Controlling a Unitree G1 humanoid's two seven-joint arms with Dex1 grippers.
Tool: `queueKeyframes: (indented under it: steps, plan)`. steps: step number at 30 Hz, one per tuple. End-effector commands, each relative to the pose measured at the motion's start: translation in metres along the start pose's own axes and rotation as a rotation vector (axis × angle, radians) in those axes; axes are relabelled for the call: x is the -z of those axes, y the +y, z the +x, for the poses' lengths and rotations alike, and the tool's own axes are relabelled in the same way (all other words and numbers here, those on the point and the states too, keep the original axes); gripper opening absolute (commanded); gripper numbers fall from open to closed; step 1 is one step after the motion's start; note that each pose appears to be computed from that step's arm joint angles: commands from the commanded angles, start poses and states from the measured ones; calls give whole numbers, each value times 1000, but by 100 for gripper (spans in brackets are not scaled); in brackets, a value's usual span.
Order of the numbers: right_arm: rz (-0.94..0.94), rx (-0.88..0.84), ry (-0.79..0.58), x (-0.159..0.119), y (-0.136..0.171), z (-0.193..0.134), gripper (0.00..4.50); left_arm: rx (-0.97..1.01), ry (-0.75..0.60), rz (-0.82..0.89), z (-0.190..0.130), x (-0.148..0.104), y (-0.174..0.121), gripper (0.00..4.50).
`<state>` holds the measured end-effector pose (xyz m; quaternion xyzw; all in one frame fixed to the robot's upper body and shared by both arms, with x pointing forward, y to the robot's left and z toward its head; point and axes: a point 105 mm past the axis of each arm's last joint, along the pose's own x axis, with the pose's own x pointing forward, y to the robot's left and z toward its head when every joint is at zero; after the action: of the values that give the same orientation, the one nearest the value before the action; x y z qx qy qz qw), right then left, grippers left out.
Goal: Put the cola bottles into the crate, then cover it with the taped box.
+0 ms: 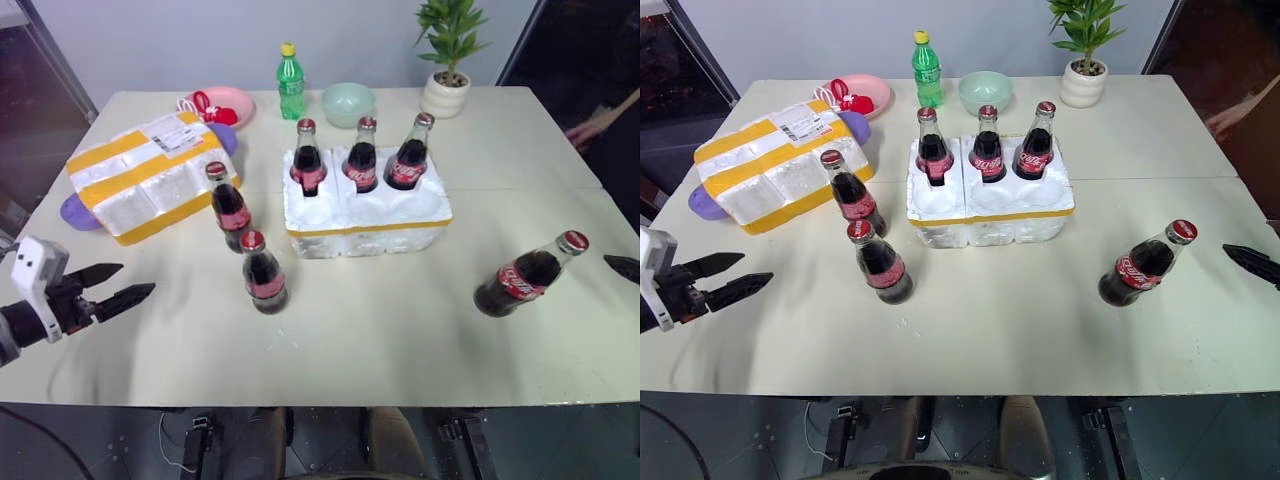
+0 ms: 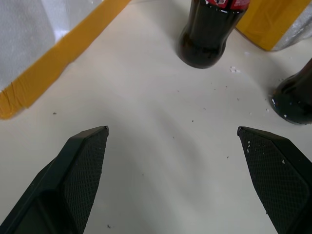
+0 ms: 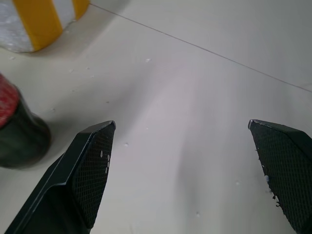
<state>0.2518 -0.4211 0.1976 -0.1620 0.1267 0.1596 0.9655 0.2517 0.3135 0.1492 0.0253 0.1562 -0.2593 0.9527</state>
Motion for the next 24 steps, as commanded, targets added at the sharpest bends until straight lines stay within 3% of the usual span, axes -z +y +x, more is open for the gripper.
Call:
queueKeyframes:
  steps: [1,21,24]
  plan:
    - [-16,11,-43,-8,-1,1,450,-2,-31,38,0,-12,0,443]
    - [22,26,-54,-6,-1,3,450,12,-53,7,11,-14,-2,443]
    - [-2,28,-78,-27,-8,4,450,42,-92,29,19,-25,-7,443]
